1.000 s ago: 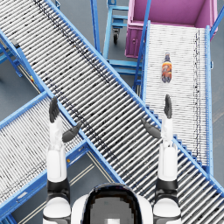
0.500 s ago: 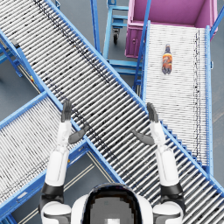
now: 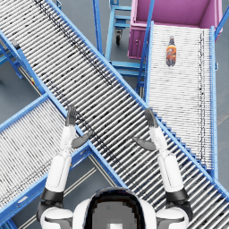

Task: Pick up the oil and place it on the left assembly line, put the cola on the right, and keep Sprite still

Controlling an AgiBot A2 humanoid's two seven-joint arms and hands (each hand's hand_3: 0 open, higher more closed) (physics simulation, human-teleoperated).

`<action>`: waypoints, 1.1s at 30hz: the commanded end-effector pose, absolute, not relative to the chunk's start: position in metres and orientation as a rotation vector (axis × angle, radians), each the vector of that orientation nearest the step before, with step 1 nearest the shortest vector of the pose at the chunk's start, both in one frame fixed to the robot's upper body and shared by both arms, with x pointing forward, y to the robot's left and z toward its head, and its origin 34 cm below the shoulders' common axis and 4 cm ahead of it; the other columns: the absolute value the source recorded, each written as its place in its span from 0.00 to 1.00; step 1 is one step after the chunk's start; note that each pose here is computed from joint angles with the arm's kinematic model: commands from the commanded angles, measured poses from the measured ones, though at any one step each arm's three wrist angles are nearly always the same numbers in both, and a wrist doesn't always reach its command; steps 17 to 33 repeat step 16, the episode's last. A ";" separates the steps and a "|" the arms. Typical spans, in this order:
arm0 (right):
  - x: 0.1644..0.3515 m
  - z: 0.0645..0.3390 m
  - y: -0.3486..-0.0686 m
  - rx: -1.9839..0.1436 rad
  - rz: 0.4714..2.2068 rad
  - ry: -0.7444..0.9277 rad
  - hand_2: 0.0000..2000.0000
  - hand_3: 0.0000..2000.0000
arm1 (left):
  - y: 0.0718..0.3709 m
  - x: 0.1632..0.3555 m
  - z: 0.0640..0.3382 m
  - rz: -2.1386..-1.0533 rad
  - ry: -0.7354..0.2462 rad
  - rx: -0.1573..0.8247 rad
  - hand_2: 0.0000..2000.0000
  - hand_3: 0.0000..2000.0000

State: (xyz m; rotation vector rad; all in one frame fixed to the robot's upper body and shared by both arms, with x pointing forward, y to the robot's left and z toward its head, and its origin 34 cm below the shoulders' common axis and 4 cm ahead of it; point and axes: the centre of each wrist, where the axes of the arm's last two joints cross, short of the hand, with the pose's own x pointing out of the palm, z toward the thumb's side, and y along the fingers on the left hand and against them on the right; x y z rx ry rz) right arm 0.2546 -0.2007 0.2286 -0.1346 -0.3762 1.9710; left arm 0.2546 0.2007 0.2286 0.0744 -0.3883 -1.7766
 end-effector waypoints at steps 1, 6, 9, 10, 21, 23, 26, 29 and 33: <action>0.255 0.229 -0.201 -0.135 1.971 -0.376 0.00 0.00 | 0.201 0.255 0.229 -1.777 -0.388 0.074 0.00 0.00; 0.255 0.229 -0.201 -0.134 1.971 -0.376 0.00 0.00 | 0.201 0.255 0.229 -1.777 -0.388 0.074 0.00 0.00; 0.255 0.229 -0.201 -0.134 1.971 -0.376 0.00 0.00 | 0.201 0.255 0.229 -1.777 -0.388 0.074 0.00 0.00; 0.255 0.229 -0.201 -0.134 1.971 -0.376 0.00 0.00 | 0.201 0.255 0.229 -1.777 -0.388 0.074 0.00 0.00; 0.255 0.229 -0.201 -0.134 1.971 -0.376 0.00 0.00 | 0.201 0.255 0.229 -1.777 -0.388 0.074 0.00 0.00; 0.255 0.229 -0.201 -0.134 1.971 -0.376 0.00 0.00 | 0.201 0.255 0.229 -1.777 -0.388 0.074 0.00 0.00; 0.255 0.229 -0.201 -0.134 1.971 -0.376 0.00 0.00 | 0.201 0.255 0.229 -1.777 -0.388 0.074 0.00 0.00; 0.255 0.229 -0.201 -0.134 1.971 -0.376 0.00 0.00 | 0.201 0.255 0.229 -1.777 -0.388 0.074 0.00 0.00; 0.255 0.229 -0.201 -0.134 1.971 -0.376 0.00 0.00 | 0.201 0.255 0.229 -1.777 -0.388 0.074 0.00 0.00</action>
